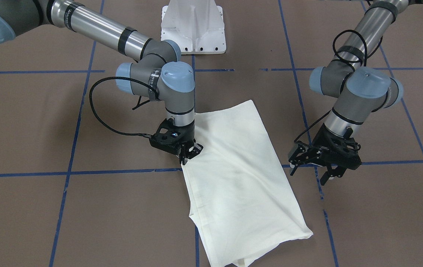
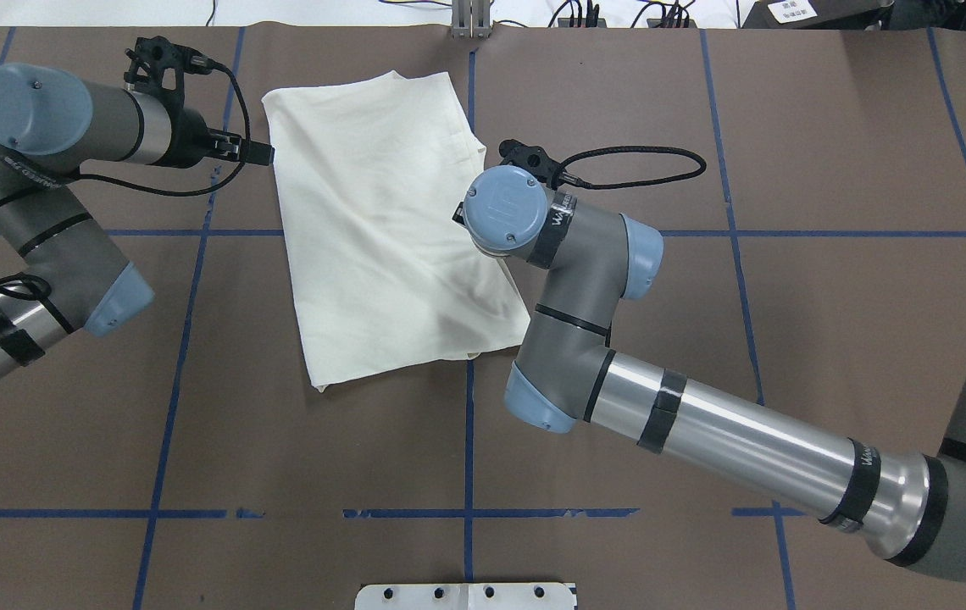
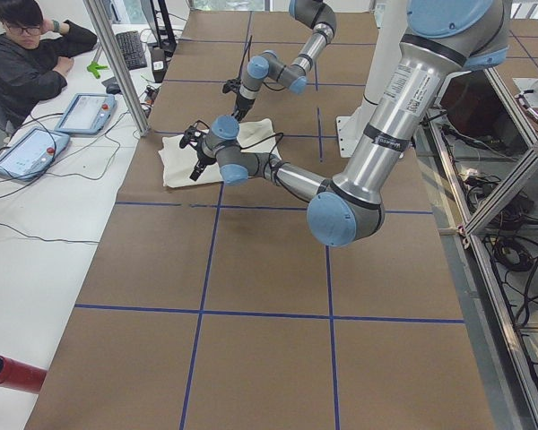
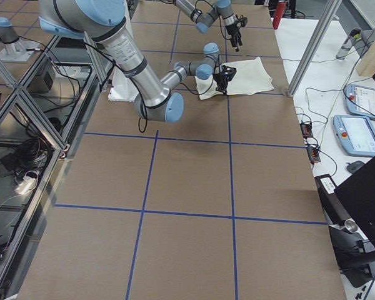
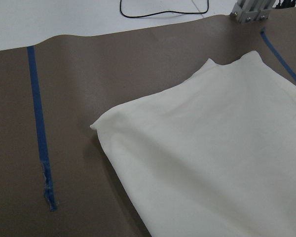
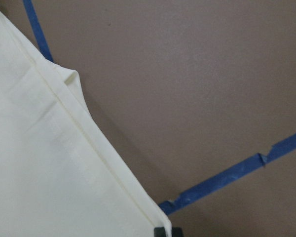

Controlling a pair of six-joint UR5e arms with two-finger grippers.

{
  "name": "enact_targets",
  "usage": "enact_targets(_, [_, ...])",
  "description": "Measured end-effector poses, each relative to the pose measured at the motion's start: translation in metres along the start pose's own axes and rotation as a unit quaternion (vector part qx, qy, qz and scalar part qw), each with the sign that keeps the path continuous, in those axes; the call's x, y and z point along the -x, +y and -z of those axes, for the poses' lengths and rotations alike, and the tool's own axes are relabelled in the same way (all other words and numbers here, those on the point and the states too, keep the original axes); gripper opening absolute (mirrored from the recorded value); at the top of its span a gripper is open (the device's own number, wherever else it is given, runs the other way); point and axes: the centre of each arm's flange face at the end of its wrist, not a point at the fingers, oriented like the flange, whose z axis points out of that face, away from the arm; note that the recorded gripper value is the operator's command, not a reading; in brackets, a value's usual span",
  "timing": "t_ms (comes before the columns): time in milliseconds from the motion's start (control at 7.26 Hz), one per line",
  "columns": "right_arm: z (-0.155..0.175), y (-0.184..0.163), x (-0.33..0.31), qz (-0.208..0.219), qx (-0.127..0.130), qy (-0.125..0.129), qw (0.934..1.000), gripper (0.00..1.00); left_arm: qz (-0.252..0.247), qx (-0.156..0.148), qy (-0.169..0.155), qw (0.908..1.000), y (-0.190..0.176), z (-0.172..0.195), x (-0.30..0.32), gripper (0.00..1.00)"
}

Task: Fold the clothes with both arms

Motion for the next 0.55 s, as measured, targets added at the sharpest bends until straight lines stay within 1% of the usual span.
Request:
enact_targets(138, [0.014,0.001,-0.03,0.001,0.002,-0.005,1.0,0.0,0.011,-0.001,0.002,0.9999,0.0,0.0,-0.002,1.0])
enact_targets(413, [0.043,0.025,-0.1,0.016,0.003,-0.015,0.9998,0.0,0.018,-0.001,0.007,0.9998,0.001,0.002,-0.006,1.0])
enact_targets(551, [0.054,0.035,-0.13,0.024,0.002,-0.016,0.9996,0.99,0.018,0.0,0.01,0.9998,0.002,0.002,-0.011,1.0])
